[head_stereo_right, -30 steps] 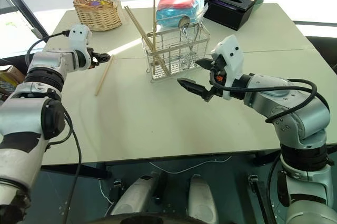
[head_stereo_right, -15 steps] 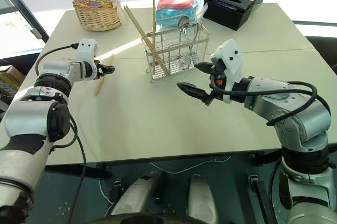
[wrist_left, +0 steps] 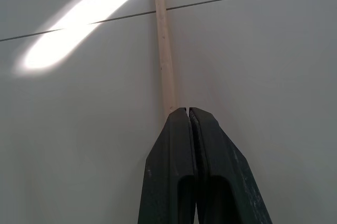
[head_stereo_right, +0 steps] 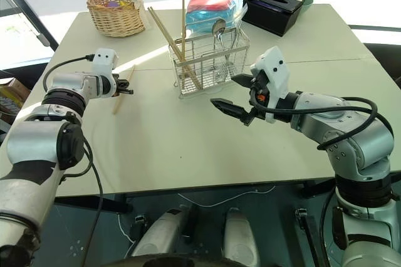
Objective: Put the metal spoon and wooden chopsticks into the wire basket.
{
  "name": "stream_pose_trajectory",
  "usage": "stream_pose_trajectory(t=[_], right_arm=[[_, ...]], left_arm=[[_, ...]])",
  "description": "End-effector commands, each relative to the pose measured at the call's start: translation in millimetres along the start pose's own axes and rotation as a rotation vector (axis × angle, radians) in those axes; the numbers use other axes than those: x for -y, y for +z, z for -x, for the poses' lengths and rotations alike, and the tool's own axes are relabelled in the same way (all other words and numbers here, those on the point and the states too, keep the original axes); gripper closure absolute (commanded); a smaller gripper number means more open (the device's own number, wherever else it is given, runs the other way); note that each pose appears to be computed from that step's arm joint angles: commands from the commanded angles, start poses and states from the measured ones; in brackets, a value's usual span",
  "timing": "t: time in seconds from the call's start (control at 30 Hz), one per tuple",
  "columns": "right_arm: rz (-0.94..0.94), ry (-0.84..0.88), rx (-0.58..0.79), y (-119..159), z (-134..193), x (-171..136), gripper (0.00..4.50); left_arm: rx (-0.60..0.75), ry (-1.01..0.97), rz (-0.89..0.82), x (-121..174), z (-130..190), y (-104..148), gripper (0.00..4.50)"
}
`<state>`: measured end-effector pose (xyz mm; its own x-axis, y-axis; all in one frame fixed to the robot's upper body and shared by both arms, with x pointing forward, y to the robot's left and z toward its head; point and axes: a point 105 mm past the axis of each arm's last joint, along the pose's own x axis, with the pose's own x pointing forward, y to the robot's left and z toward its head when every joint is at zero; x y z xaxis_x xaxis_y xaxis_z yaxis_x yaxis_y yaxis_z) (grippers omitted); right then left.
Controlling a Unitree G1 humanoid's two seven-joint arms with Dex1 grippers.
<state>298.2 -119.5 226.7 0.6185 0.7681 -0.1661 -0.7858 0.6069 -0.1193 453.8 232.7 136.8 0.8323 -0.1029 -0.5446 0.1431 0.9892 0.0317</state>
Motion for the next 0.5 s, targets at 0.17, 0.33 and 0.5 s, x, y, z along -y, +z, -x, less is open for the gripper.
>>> stream_pose_trajectory(t=[0.17, 0.33, 0.5], right_arm=[[0.039, -0.007, 0.058, 14.1, -1.3, -1.6, 0.0], [0.036, -0.006, 0.058, 13.1, -1.2, -2.5, 0.0], [0.037, -0.01, 0.06, 15.0, -0.5, -0.3, 0.0]], left_arm=[[0.096, -0.009, 0.006, -6.0, 13.0, 31.0, 2.08], [0.117, -0.012, 0.011, -6.7, 17.1, 39.8, 1.14], [0.155, 0.022, 0.05, -18.1, 22.0, 44.8, 1.14]])
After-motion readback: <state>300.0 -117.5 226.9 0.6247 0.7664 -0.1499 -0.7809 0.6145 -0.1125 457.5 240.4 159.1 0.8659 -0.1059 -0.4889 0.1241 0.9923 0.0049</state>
